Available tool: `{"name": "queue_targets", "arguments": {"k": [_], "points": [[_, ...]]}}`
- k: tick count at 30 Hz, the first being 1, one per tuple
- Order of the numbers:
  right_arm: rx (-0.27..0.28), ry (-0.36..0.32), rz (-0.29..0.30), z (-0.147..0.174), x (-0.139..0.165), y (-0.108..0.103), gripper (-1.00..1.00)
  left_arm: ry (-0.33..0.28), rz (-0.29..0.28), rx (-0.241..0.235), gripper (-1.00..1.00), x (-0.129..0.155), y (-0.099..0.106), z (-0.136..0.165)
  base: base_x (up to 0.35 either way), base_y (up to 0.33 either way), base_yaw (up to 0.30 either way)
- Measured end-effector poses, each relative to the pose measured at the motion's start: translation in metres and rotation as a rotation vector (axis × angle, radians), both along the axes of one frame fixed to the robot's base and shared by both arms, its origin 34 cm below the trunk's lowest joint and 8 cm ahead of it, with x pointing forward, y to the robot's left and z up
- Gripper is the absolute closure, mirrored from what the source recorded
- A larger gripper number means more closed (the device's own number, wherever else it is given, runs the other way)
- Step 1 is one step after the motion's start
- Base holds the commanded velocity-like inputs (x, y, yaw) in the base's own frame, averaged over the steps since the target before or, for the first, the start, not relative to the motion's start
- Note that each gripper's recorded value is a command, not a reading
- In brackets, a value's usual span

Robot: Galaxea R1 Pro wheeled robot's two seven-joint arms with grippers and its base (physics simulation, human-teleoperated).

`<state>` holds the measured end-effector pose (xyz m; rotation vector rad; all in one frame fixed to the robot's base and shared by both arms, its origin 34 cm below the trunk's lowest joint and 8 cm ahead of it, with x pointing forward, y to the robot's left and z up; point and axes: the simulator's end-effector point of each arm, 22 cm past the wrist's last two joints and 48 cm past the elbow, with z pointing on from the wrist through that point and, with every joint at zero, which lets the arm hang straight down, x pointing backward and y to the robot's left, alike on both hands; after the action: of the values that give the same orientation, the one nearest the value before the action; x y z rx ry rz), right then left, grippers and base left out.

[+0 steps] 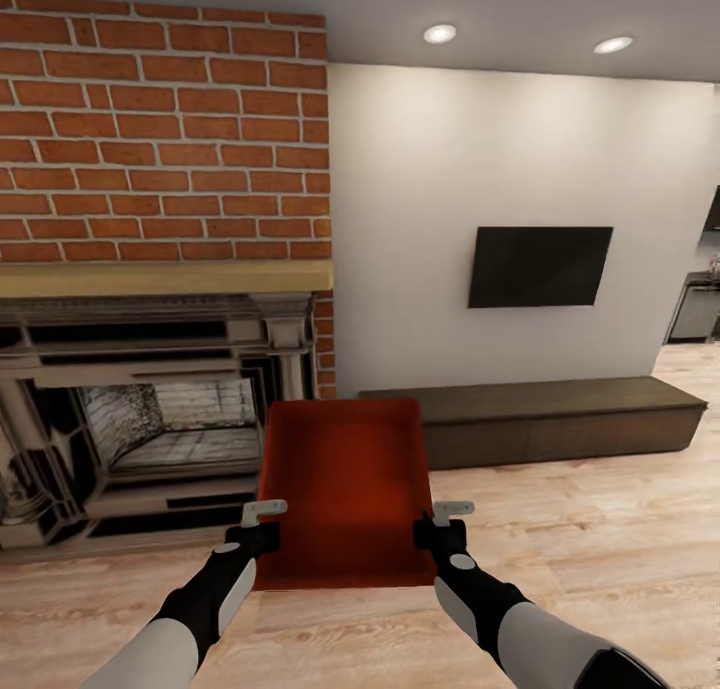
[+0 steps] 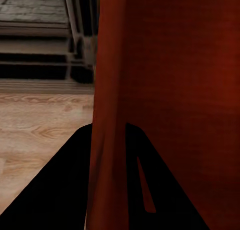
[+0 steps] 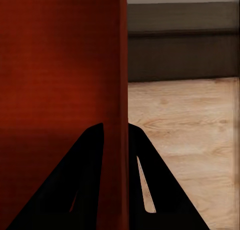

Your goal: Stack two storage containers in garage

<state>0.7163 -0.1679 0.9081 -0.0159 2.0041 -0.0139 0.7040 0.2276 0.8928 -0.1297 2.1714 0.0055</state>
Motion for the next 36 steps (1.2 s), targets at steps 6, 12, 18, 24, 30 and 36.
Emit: {"name": "queue_targets", "arguments": {"k": [6, 12, 18, 24, 30, 36], "points": [[0.007, 0.007, -0.003, -0.002, -0.002, -0.001, 1.00, 0.007, -0.002, 0.005, 1.00, -0.001, -0.001, 0.000, 0.199, 0.000, -0.268], [0.009, 0.008, -0.003, -0.001, -0.002, -0.002, 1.00, 0.007, -0.003, 0.007, 1.00, -0.001, -0.002, 0.002, 0.198, 0.000, -0.273], [0.015, 0.015, -0.004, -0.003, -0.004, -0.004, 1.00, 0.014, -0.004, 0.013, 1.00, -0.002, -0.004, 0.003, 0.197, 0.000, -0.274], [0.016, 0.013, -0.004, -0.002, -0.004, -0.004, 1.00, 0.013, -0.004, 0.014, 1.00, -0.002, -0.004, 0.004, 0.176, 0.000, -0.274], [0.016, 0.009, -0.004, 0.001, -0.003, -0.005, 1.00, 0.008, -0.003, 0.014, 1.00, -0.002, -0.004, 0.007, 0.044, 0.000, -0.274], [0.017, 0.006, -0.004, 0.003, -0.003, -0.005, 1.00, 0.005, -0.004, 0.015, 1.00, -0.001, -0.004, 0.009, 0.004, 0.000, -0.274]]}}
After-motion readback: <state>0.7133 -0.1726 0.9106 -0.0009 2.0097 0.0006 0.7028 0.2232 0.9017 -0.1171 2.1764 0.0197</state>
